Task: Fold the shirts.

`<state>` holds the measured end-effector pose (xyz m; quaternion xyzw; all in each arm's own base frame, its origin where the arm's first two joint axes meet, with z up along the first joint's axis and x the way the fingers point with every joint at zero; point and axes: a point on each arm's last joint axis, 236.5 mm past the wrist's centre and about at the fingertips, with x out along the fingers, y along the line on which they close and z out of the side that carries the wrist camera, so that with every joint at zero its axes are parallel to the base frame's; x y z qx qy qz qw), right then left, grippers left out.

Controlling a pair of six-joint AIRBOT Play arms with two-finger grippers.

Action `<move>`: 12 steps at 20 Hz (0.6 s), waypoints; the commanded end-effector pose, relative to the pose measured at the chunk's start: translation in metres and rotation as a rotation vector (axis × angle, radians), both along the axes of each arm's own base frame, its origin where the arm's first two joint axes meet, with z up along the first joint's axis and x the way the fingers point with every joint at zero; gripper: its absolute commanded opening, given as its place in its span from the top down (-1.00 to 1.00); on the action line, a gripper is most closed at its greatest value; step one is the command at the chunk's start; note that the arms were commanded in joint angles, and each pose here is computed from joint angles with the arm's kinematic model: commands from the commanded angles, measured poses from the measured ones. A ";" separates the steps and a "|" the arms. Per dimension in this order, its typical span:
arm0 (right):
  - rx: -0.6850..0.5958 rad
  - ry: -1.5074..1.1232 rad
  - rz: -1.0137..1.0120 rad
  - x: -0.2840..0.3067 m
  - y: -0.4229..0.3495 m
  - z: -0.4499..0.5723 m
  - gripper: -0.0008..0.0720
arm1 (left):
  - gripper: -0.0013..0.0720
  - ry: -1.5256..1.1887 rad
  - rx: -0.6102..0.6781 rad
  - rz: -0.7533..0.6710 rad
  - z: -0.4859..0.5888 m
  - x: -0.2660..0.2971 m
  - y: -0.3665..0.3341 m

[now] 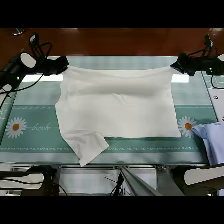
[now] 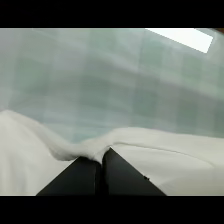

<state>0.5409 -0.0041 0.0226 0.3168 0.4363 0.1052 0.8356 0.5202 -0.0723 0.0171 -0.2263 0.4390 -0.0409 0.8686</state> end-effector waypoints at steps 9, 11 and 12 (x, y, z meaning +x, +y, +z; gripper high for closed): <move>-0.018 0.439 0.220 -0.119 -0.017 -0.069 0.93 | 0.91 0.608 -0.004 -0.343 -0.098 -0.157 0.002; -0.032 0.460 0.205 -0.124 -0.020 -0.080 0.92 | 0.91 0.640 -0.011 -0.351 -0.106 -0.164 0.002; -0.026 0.468 0.197 -0.125 -0.019 -0.081 0.92 | 0.91 0.638 -0.011 -0.350 -0.105 -0.163 0.002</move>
